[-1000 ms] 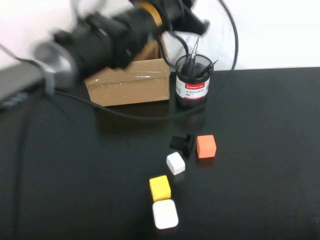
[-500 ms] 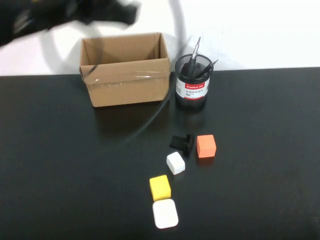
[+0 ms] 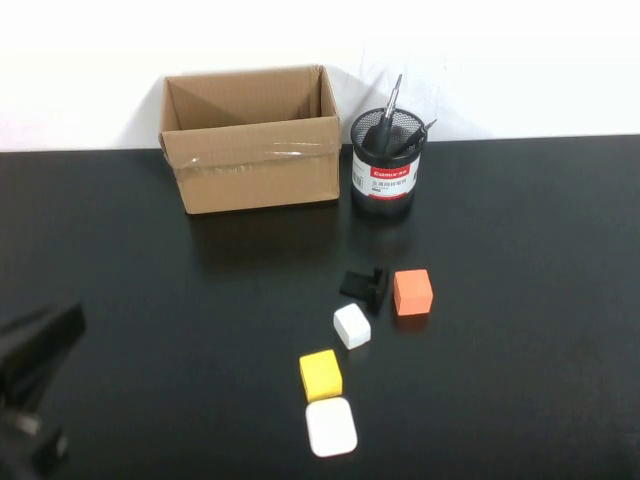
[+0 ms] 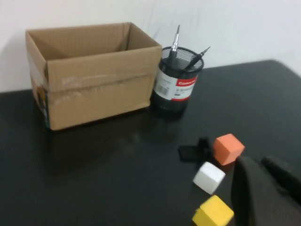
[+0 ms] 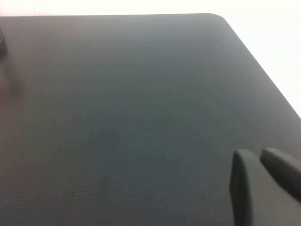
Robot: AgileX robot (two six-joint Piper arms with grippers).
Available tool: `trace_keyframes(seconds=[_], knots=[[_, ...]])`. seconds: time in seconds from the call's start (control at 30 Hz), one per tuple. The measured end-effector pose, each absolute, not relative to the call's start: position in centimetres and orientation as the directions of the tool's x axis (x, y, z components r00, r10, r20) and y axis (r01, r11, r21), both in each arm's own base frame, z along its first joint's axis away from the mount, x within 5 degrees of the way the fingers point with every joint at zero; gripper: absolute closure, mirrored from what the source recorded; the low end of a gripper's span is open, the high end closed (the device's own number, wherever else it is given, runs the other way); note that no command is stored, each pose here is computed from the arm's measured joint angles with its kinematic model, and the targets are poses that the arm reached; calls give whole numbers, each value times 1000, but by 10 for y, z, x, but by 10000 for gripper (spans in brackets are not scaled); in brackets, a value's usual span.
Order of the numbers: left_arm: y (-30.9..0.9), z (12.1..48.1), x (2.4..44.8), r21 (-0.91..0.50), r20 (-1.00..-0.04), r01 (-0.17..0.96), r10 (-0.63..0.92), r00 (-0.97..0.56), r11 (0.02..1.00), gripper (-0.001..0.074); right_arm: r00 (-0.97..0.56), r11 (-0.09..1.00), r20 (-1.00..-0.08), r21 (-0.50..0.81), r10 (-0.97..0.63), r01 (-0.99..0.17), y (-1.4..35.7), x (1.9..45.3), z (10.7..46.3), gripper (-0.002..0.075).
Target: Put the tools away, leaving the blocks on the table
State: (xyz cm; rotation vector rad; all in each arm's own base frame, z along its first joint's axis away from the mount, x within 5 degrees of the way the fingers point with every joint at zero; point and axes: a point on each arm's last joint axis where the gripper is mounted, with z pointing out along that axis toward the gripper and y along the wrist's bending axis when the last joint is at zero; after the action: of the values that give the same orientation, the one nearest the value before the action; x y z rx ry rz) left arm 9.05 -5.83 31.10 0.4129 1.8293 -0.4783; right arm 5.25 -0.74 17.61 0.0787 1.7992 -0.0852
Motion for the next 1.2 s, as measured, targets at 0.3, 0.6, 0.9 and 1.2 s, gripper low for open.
trace_keyframes(seconds=[0.3,0.6,0.9,1.2], knots=[[-47,261,74,-109,-948,501,62,-313,859,736,-228,995,-974,-18,5,99,-7,53,176,732],[-42,247,73,-49,-907,482,162,-388,875,738,-228,995,-974,-18,5,99,-7,53,176,732],[-38,230,75,-41,-898,428,155,-411,903,738,-228,995,-974,-18,5,99,-7,53,176,732],[-23,223,69,-103,-977,314,-37,-211,944,738,-228,995,-974,-18,5,99,-7,53,176,732]])
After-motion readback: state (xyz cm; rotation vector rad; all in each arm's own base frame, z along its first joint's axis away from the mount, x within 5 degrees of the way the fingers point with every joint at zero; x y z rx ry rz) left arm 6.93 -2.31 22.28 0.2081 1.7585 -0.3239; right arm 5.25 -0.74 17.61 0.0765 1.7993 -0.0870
